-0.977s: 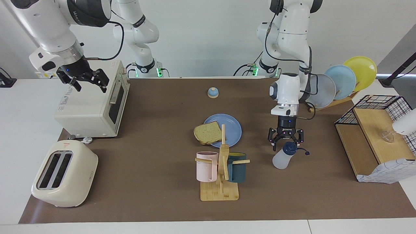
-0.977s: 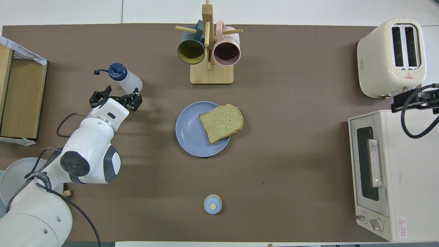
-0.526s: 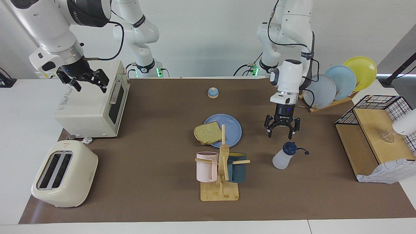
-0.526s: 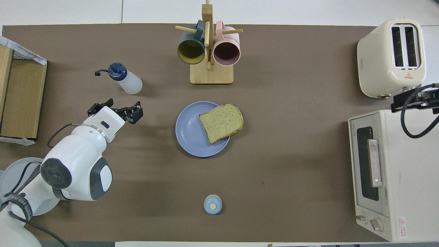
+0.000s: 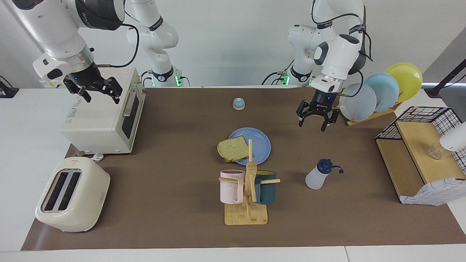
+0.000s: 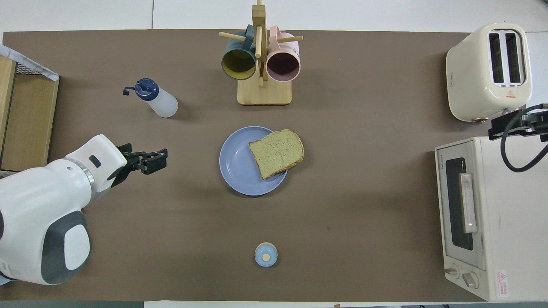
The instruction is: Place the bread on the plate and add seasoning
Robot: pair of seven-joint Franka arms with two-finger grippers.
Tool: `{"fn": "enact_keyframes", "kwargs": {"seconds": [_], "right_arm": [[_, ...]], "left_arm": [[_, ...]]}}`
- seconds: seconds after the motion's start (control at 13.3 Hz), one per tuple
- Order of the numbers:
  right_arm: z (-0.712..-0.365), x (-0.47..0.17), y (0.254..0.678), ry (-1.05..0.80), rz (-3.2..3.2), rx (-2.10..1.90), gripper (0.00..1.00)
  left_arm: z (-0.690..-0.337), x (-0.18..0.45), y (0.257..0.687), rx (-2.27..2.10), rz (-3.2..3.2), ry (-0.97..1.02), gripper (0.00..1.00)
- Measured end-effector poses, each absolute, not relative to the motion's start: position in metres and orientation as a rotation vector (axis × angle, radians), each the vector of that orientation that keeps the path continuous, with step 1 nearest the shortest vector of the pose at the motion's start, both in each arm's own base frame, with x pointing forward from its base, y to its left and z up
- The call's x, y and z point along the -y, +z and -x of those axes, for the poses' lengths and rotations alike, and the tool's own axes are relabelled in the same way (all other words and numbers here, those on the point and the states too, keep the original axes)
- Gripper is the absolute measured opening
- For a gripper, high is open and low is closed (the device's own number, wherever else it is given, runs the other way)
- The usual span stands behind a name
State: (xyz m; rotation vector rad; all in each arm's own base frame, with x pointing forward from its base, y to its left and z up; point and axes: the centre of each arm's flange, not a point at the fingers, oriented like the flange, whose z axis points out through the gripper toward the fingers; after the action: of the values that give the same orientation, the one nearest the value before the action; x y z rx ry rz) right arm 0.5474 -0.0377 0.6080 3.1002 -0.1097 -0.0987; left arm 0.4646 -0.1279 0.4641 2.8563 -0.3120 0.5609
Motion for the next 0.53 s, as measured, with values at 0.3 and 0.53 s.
{"fn": "enact_keyframes", "kwargs": {"seconds": [0.3,0.53], "right_arm": [[-0.547,0.038,0.608,-0.099,-3.100,0.110,1.00],[-0.547,0.038,0.608,-0.099,-3.100,0.110,1.00]], "left_arm": [[-0.475,0.115,0.545,0.373,-2.919,0.397,1.00],[-0.474,0.106,0.580,0.392,-2.962,0.298,1.00]]}}
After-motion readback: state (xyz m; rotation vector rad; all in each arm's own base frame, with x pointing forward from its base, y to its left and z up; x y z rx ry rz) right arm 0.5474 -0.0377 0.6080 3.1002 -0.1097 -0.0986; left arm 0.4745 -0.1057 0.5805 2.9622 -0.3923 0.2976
